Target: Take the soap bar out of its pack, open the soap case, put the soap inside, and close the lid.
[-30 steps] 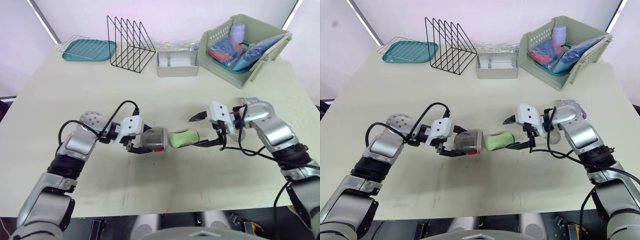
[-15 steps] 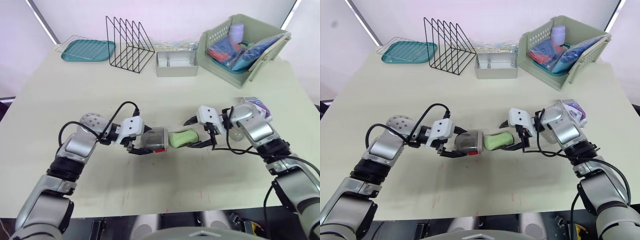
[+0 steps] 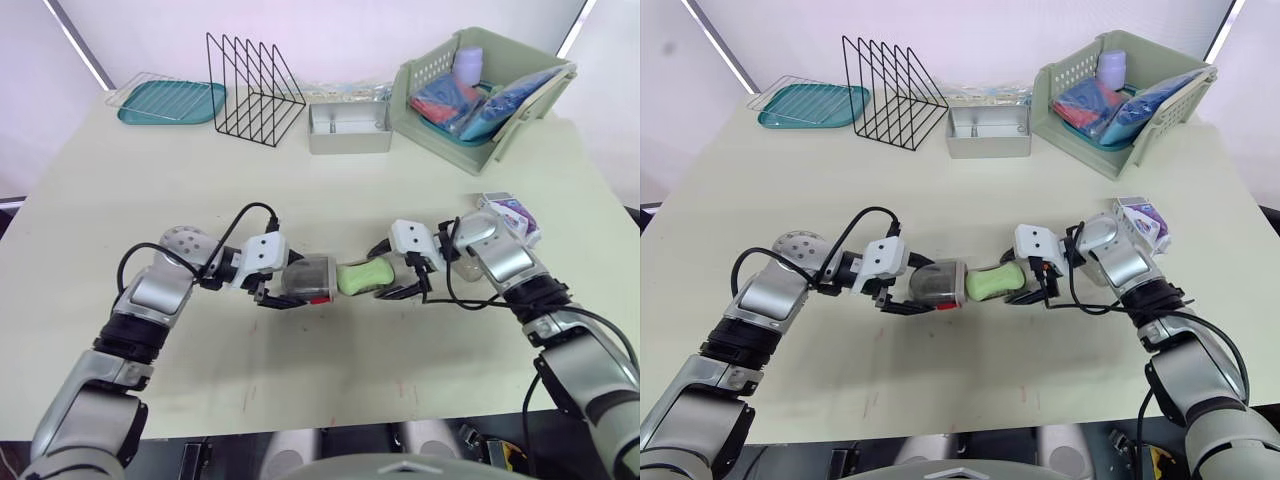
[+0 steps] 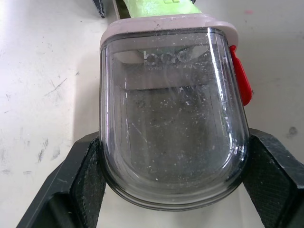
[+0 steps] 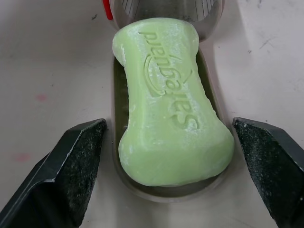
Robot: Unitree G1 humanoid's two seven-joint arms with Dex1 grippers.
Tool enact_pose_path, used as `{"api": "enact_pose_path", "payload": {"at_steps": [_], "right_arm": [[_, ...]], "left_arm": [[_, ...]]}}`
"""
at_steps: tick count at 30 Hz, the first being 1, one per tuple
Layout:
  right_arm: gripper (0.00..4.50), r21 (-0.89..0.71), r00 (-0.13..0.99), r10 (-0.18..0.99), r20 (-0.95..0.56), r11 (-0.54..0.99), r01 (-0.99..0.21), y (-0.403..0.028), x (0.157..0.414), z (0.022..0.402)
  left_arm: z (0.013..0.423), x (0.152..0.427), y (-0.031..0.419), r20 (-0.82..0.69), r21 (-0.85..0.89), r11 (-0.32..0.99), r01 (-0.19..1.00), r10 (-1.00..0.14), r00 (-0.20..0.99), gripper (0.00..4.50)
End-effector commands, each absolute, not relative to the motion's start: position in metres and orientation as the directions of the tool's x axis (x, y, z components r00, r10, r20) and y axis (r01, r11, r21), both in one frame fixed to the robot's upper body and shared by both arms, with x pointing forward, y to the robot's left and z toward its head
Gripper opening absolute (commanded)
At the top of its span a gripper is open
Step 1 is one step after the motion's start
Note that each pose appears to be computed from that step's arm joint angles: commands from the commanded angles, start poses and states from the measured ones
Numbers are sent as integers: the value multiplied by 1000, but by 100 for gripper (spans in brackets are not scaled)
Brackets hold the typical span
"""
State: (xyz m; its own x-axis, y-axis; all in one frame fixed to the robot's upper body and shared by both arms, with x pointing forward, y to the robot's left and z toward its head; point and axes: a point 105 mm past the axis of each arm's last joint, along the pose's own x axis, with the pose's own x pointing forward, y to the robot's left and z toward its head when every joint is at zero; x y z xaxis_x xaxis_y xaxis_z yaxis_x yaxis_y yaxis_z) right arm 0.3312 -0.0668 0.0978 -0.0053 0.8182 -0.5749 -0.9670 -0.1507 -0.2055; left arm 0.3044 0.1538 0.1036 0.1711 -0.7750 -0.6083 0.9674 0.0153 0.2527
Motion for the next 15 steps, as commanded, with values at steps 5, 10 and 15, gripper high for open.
{"api": "enact_pose_path", "payload": {"at_steps": [5, 10, 15], "right_arm": [[299, -229, 1, 816, -578, -161, -960, -67, 333, 104], [299, -249, 5, 817, -577, -170, -953, -66, 332, 109], [299, -283, 20, 811, -584, -180, -942, -67, 332, 121]], "left_arm": [[112, 303, 152, -596, 285, 9, 959, -782, 184, 344], [112, 304, 153, -594, 288, 14, 958, -782, 190, 344], [112, 304, 152, -584, 286, 22, 958, -789, 193, 344]]}}
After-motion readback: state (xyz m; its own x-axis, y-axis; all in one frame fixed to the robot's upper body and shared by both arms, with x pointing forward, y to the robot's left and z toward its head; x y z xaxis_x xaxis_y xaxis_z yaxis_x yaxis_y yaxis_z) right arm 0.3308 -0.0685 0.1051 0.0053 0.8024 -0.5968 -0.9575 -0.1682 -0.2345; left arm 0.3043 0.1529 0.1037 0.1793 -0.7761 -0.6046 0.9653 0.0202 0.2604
